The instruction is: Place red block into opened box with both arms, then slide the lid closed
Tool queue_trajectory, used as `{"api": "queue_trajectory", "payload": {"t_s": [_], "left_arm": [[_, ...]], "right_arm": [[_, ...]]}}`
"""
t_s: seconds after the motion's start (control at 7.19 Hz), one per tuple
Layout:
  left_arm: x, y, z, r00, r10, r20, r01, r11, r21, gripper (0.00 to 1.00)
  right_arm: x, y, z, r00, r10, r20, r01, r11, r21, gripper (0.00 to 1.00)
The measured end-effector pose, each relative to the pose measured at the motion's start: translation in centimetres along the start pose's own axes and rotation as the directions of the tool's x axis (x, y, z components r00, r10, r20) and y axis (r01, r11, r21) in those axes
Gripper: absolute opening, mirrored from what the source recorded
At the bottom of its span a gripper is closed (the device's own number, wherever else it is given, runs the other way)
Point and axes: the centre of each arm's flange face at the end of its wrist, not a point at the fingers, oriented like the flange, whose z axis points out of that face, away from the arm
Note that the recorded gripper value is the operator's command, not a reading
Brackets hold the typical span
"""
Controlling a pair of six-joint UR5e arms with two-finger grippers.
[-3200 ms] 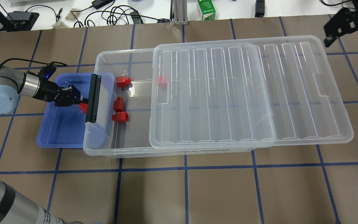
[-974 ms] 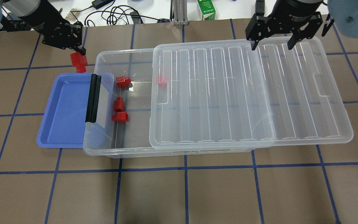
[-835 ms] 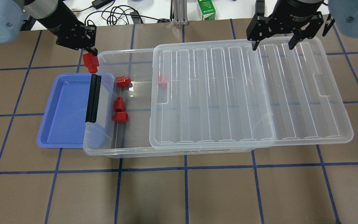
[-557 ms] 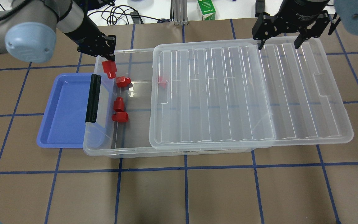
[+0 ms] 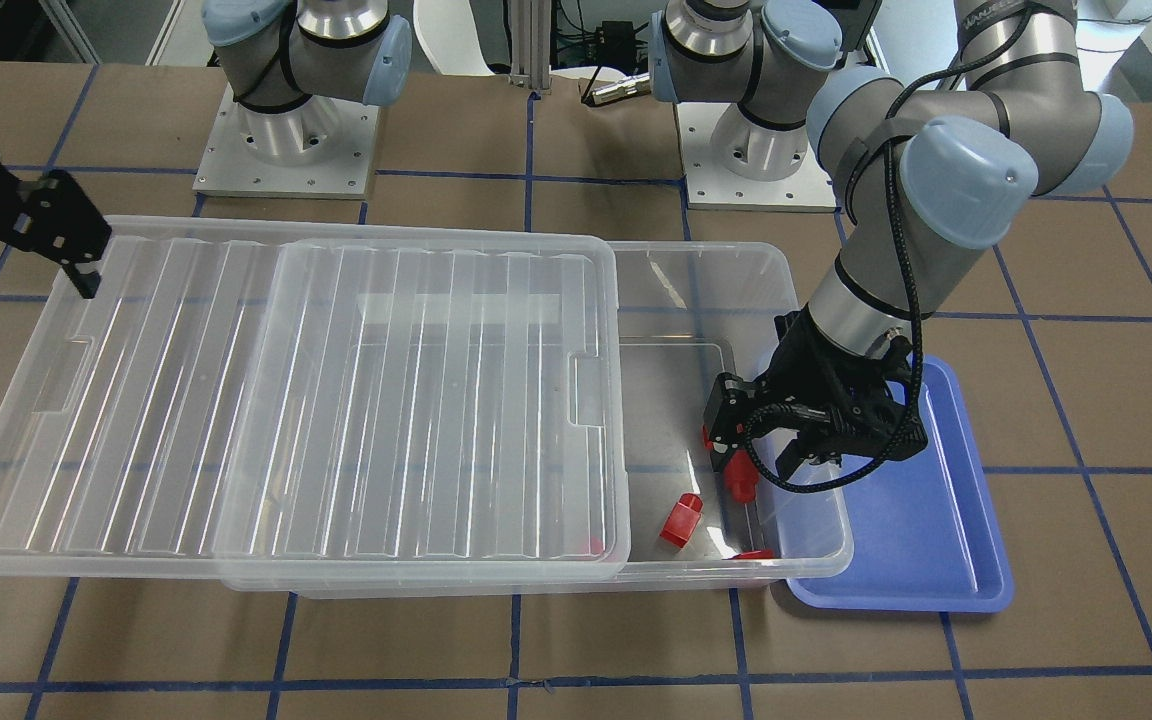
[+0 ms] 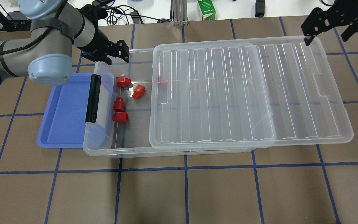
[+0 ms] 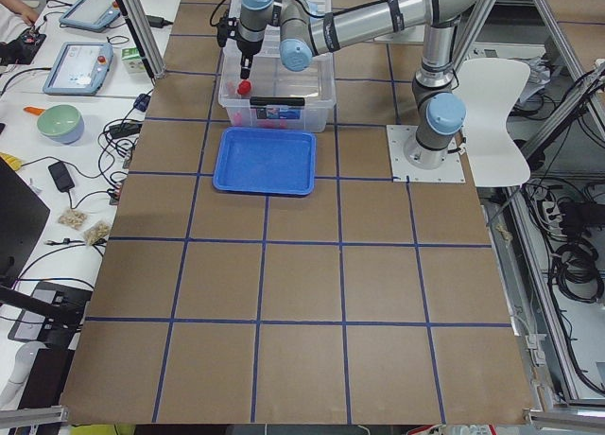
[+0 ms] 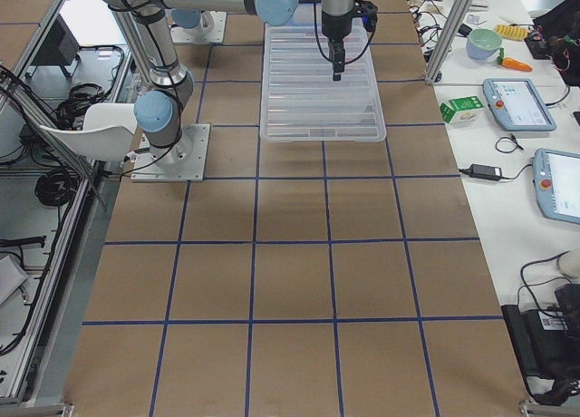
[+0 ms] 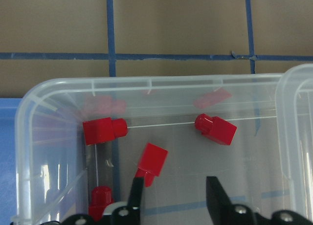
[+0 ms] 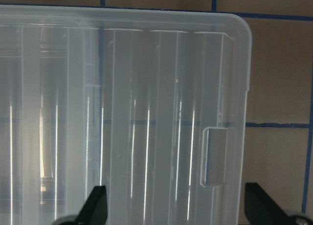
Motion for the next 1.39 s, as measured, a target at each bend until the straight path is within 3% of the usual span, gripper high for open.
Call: {"api": "queue_trajectory", "payload": {"t_s": [0.42, 0.7, 0.97, 1.25, 1.39], "left_arm": [[0.7, -1.4, -7.7, 0.996, -0.003, 0.091, 0.01, 0.997, -0.078, 1.0], [0.7, 0.1, -13.3, 0.98, 0.005, 0.201, 0.03, 0.985, -0.17, 1.0], [0.7, 2.2, -16.6, 0.975, -0.002, 0.223, 0.046, 0.98, -0.192, 1.0], [1.1, 3.5, -16.2, 0.979, 0.001, 0.202, 0.042, 0.977, -0.211, 1.0], [1.1, 3.9, -16.2, 0.981, 0.005, 0.195, 0.037, 0.977, -0.211, 1.0]], "right_arm": [[15.0, 4.0, 2.3, 0.997, -0.08, 0.017, 0.081, 0.996, -0.032, 1.0], [17.7, 4.8, 4.3, 0.996, -0.075, 0.053, 0.077, 0.996, -0.04, 1.0], [18.5, 4.5, 9.8, 0.995, -0.068, 0.074, 0.072, 0.996, -0.054, 1.0], [18.2, 5.0, 16.5, 0.996, -0.072, 0.058, 0.074, 0.996, -0.039, 1.0], [17.8, 5.3, 17.7, 0.996, -0.075, 0.05, 0.076, 0.997, -0.03, 1.0]]}}
